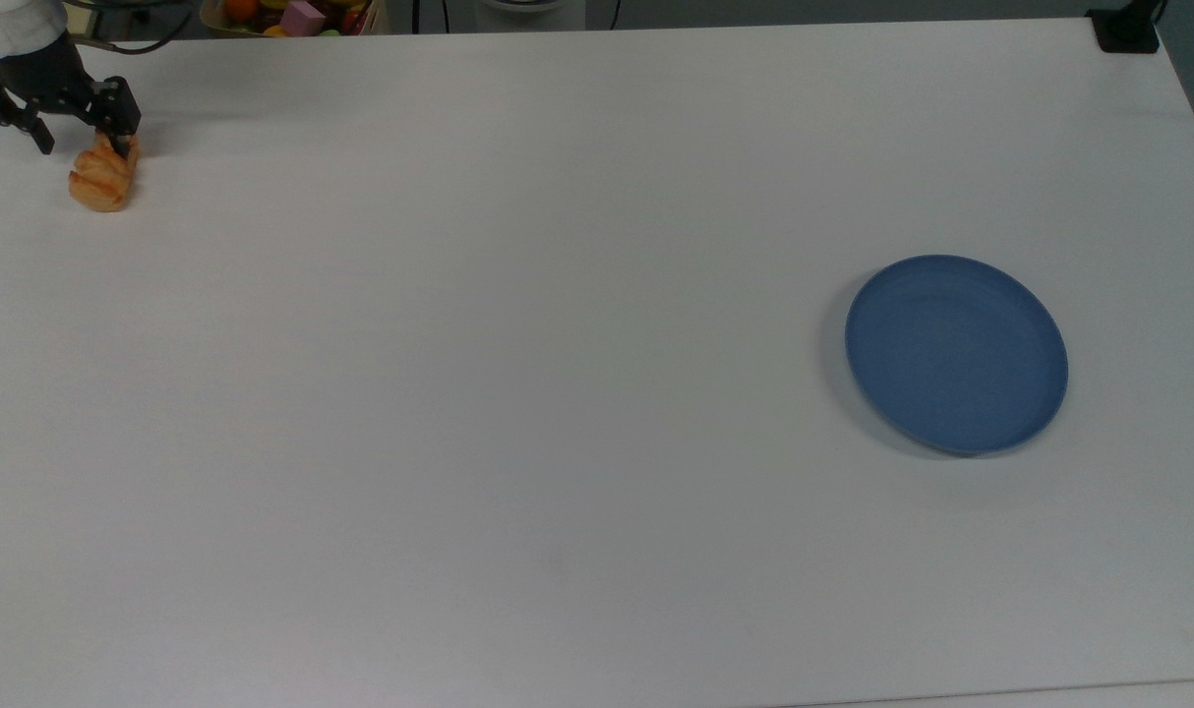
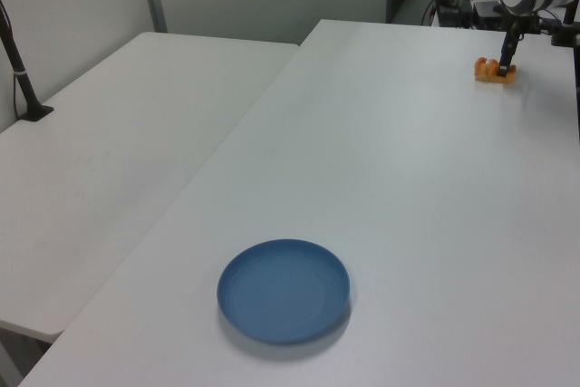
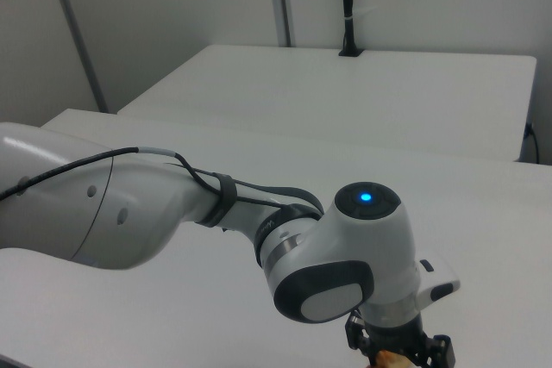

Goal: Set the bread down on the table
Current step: 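Lower the bread roll onto the table and open the gripper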

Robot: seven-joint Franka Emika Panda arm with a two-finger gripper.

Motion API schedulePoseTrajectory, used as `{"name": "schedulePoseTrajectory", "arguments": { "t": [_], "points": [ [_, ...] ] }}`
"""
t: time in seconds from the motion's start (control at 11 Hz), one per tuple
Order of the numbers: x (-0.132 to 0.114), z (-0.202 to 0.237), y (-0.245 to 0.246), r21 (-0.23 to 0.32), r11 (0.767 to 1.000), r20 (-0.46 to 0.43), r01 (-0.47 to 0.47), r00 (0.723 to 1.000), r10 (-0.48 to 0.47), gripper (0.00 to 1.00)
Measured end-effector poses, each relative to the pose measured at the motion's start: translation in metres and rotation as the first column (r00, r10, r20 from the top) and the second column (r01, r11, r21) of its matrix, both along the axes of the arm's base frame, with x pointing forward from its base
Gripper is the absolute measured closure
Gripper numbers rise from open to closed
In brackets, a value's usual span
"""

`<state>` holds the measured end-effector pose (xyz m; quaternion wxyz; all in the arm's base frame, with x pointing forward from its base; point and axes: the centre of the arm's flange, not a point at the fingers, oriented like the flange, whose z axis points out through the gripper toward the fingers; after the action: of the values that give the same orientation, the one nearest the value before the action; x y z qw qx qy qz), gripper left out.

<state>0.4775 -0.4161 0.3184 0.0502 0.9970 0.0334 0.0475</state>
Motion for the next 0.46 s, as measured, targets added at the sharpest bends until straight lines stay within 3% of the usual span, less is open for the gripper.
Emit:
{"name": "schedulePoseTrajectory", "arguments": {
  "t": [0.09,0.46],
  "points": [
    [0.0009,-0.0018,0.0012,0.010,1.000,0.005,0.006,1.000,-0.006,0.00],
    [0.0006,-0.0031,0.0007,0.036,0.999,0.025,0.034,0.999,-0.035,0.00]
  ]
}}
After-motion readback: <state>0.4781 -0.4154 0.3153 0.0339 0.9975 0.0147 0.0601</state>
